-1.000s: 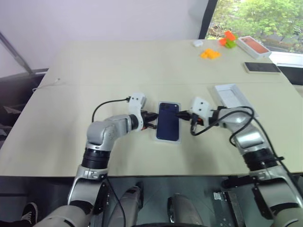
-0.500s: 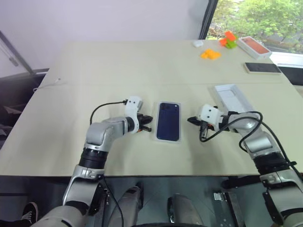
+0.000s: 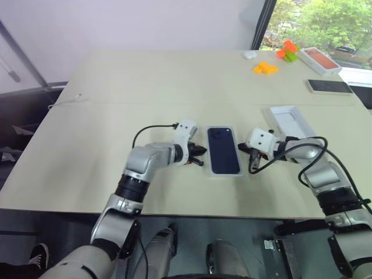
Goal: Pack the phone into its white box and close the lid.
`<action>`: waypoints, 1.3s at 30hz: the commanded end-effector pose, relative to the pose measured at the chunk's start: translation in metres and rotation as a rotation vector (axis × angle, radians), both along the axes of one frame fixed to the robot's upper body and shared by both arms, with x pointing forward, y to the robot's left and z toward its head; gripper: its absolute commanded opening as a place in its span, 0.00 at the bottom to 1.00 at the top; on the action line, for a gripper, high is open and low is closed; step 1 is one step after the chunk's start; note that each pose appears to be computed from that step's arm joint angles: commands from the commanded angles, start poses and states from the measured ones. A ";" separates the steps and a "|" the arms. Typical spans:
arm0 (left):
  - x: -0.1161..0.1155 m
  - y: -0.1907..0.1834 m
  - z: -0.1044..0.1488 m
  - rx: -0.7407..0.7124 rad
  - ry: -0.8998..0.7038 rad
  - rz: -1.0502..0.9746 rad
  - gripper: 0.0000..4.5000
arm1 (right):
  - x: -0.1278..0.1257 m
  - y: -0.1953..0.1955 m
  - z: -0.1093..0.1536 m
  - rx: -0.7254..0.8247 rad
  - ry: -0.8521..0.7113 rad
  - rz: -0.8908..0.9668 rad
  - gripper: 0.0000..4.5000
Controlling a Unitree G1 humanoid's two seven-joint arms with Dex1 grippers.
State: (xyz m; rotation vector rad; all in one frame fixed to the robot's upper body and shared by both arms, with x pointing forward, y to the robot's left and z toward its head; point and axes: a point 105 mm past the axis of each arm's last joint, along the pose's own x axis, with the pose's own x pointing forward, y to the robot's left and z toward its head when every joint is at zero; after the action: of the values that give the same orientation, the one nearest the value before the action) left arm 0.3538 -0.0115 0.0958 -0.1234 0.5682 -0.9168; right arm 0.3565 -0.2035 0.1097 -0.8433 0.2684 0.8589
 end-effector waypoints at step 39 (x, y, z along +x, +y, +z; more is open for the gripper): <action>-0.002 -0.083 0.018 -0.060 -0.075 -0.217 0.01 | -0.010 -0.062 0.019 -0.118 -0.052 -0.134 0.01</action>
State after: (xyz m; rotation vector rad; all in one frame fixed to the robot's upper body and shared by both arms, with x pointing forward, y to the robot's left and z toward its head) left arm 0.3557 -0.0836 0.0955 -0.0739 0.5547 -1.0917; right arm 0.3435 -0.2716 0.1121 -0.9165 0.3896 0.6974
